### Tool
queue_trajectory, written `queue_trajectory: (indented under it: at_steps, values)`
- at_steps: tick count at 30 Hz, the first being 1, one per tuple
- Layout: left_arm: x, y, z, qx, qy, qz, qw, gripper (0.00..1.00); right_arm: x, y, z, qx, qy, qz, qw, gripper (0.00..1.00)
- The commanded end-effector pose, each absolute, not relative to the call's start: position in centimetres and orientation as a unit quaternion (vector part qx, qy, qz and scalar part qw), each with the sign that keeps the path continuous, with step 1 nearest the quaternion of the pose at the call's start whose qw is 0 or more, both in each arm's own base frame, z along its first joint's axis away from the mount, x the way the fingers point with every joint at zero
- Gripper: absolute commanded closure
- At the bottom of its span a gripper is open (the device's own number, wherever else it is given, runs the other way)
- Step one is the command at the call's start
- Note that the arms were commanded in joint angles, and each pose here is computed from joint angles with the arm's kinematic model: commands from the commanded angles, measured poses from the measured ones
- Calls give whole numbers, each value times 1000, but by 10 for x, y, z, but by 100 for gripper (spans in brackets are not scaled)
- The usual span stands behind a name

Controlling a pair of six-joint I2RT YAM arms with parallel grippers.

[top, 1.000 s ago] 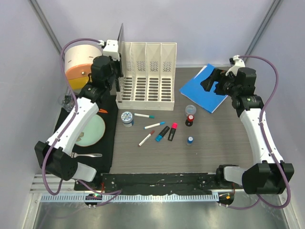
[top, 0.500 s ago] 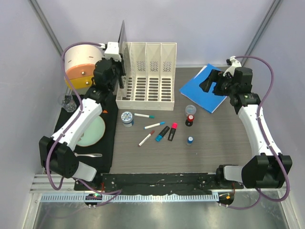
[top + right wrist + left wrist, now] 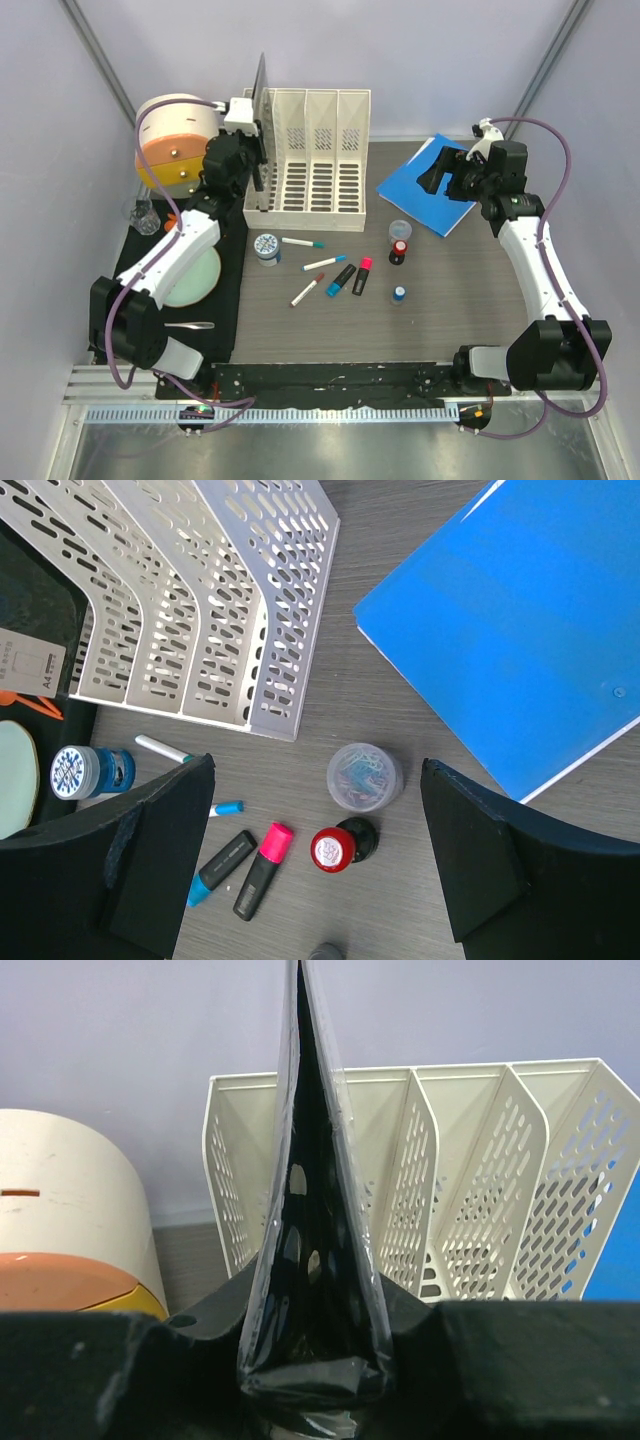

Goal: Organize the desk
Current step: Place the folder in the storage box.

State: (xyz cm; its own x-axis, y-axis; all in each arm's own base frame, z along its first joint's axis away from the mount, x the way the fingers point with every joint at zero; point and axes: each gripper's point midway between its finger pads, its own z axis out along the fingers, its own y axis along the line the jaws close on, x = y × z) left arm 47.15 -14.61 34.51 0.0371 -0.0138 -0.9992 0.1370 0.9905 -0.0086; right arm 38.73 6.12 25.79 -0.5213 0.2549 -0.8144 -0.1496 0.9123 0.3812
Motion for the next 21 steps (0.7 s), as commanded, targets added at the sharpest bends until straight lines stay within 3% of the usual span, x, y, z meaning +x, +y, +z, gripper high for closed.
queue_trajectory:
  at_steps: [1,16,21]
  values:
    - [466,-139,413,21,607,-68,792,100,394,61,276,19,833,206,513,11]
    - [449,-127,421,5,571,-60,818,100,396,62,270,19,836,209,507,11]
    - [453,-130,418,23,617,-52,785,100,396,63,272,20,835,213,507,11]
